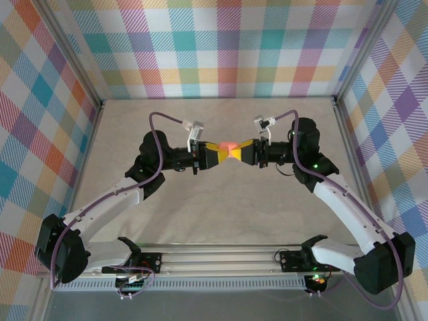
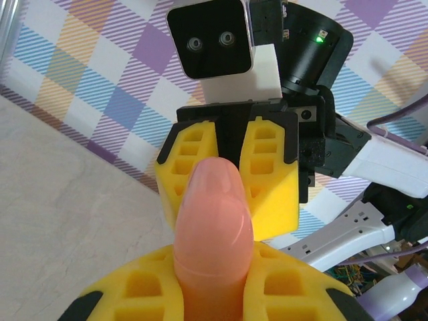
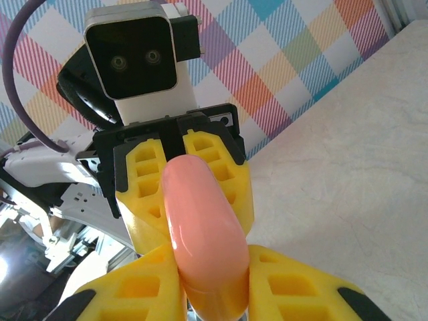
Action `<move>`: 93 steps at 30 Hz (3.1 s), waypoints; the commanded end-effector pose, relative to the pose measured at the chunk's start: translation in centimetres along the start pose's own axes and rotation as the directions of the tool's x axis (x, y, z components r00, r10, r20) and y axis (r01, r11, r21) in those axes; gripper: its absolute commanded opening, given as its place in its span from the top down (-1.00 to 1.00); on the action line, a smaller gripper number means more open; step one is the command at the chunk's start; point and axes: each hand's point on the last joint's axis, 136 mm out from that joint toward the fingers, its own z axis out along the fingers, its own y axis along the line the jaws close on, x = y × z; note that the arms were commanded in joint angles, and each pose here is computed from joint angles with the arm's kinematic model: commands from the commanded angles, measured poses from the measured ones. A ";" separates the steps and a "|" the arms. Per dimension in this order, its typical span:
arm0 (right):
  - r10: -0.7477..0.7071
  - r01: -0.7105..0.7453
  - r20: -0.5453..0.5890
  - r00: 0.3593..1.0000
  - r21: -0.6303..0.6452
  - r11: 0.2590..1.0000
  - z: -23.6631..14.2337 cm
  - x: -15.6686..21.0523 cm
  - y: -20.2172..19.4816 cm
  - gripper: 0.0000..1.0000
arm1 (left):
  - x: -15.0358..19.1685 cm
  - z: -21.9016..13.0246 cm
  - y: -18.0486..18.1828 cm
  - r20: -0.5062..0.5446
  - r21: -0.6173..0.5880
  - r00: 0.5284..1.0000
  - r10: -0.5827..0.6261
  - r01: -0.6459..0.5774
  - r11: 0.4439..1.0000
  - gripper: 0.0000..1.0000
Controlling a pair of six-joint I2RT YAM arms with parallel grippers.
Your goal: Insert the wireless bluetooth earbuds into the charging case
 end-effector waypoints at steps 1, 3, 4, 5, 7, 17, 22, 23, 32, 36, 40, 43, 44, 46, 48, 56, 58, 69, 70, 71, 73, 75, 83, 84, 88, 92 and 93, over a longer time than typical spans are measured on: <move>0.073 -0.073 0.008 0.997 0.045 0.996 0.5 0.1 -1.4 0.69 | -0.7 -0.2 0.2 0.011 -0.047 0.999 0.047 -0.047 0.998 0.55; 0.128 -0.129 0.013 0.992 0.090 0.988 0.7 0.5 -2.9 0.70 | -0.6 -0.3 0.7 0.004 -0.083 0.998 0.058 -0.057 0.995 0.20; 0.156 -0.157 0.015 0.988 0.112 0.981 0.8 0.8 -3.7 0.71 | -0.4 -0.5 1.1 -0.003 -0.109 0.998 0.059 -0.059 0.992 0.04; 0.180 -0.181 0.016 0.983 0.130 0.975 0.9 1.0 -4.3 0.72 | -0.3 -0.6 1.4 -0.011 -0.131 0.998 0.061 -0.062 0.990 -0.22; 0.240 -0.239 0.017 0.971 0.183 0.954 1.1 1.7 -6.1 0.74 | 0.1 -1.3 2.7 -0.024 -0.210 0.998 0.054 -0.058 0.976 -0.95; 0.462 -0.392 -0.084 0.883 0.409 0.824 4.8 7.4 -13.3 0.74 | 3.3 -12.4 11.7 -0.156 -0.837 0.987 -0.022 -0.121 0.534 -1.00; 0.525 -0.407 -0.218 0.823 0.420 0.811 10.4 10.9 -15.1 0.73 | 4.1 -17.3 13.0 -0.141 -0.942 0.988 -0.058 -0.116 0.314 -1.00; 0.529 -0.407 -0.242 0.813 0.413 0.815 11.7 11.3 -15.3 0.73 | 4.3 -18.0 13.2 -0.128 -0.951 0.989 -0.070 -0.103 0.292 -1.00; 0.592 -0.430 -0.393 0.703 0.429 0.795 21.2 17.1 -17.0 0.77 | 6.2 -22.8 13.2 0.023 -0.986 0.991 -0.134 0.045 0.161 -1.00; 0.637 -0.430 -0.393 0.663 0.496 0.754 21.1 19.2 -18.8 0.75 | 6.4 -24.2 12.8 0.051 -0.989 0.993 -0.107 0.066 0.136 -1.00; 0.673 -0.438 -0.393 0.627 0.537 0.721 20.6 20.7 -19.5 0.70 | 6.7 -24.9 12.9 0.046 -0.990 0.996 -0.078 0.056 0.126 -1.00; 0.687 -0.443 -0.374 0.623 0.556 0.704 20.3 20.9 -19.6 0.63 | 7.1 -24.9 13.2 0.048 -0.991 0.996 -0.081 0.058 0.124 -1.00; 0.689 -0.442 -0.370 0.623 0.561 0.700 20.2 20.9 -19.6 0.60 | 7.1 -24.9 13.3 0.050 -0.990 0.995 -0.082 0.060 0.124 -1.00; 0.692 -0.438 -0.365 0.622 0.570 0.695 20.0 20.9 -19.6 0.47 | 7.2 -24.7 13.5 0.049 -0.990 0.995 -0.090 0.060 0.127 -1.00; 0.691 -0.430 -0.362 0.625 0.579 0.693 19.8 20.8 -19.6 0.29 | 7.2 -24.4 13.7 0.042 -0.989 0.994 -0.097 0.055 0.135 -1.00; 0.645 -0.327 -0.354 0.677 0.640 0.695 17.6 19.0 -19.1 -0.03 | 6.8 -23.4 13.4 -0.021 -0.981 0.996 -0.082 -0.005 0.196 -1.00; 0.627 -0.291 -0.351 0.695 0.660 0.692 16.8 18.1 -18.8 -0.08 | 6.6 -23.3 13.4 -0.028 -0.980 0.996 -0.080 -0.011 0.199 -1.00; 0.520 -0.102 -0.354 0.778 0.745 0.659 11.1 12.3 -21.9 -0.40 | 7.2 -18.7 14.1 -0.054 -0.909 0.981 -0.185 0.028 0.416 -1.00; 0.523 -0.081 -0.357 0.774 0.763 0.641 10.4 12.1 -22.8 -0.47 | 7.6 -18.0 14.4 -0.075 -0.899 0.973 -0.219 0.029 0.437 -1.00; 0.521 -0.065 -0.357 0.775 0.776 0.628 9.9 11.7 -23.6 -0.50 | 7.9 -17.5 14.6 -0.089 -0.892 0.966 -0.244 0.031 0.450 -1.00; 0.520 -0.027 -0.358 0.776 0.804 0.594 8.8 10.9 -25.3 -0.54 | 8.2 -16.8 15.4 -0.095 -0.887 0.956 -0.278 0.046 0.459 -1.00; 0.516 0.007 -0.358 0.778 0.827 0.563 8.1 10.1 -26.8 -0.56 | 8.4 -16.3 16.1 -0.079 -0.884 0.954 -0.290 0.067 0.462 -1.00; 0.517 0.183 -0.430 0.740 0.869 0.460 7.7 9.4 -31.8 -0.67 | 9.7 -15.3 18.7 -0.079 -0.887 0.940 -0.332 0.085 0.453 -1.00; 0.519 0.196 -0.436 0.735 0.870 0.453 7.8 9.3 -32.3 -0.68 | 9.8 -15.2 19.0 -0.088 -0.887 0.938 -0.336 0.080 0.455 -1.00; 0.523 0.222 -0.448 0.725 0.871 0.438 8.1 9.2 -33.6 -0.68 | 10.0 -14.9 19.6 -0.114 -0.884 0.935 -0.335 0.058 0.464 -1.00; 0.518 0.235 -0.449 0.728 0.873 0.427 8.1 8.9 -34.2 -0.68 | 10.1 -14.6 20.0 -0.126 -0.881 0.935 -0.331 0.048 0.471 -1.00; 0.517 0.236 -0.449 0.729 0.873 0.427 8.2 9.0 -34.3 -0.68 | 10.3 -14.6 20.1 -0.127 -0.881 0.934 -0.334 0.049 0.470 -1.00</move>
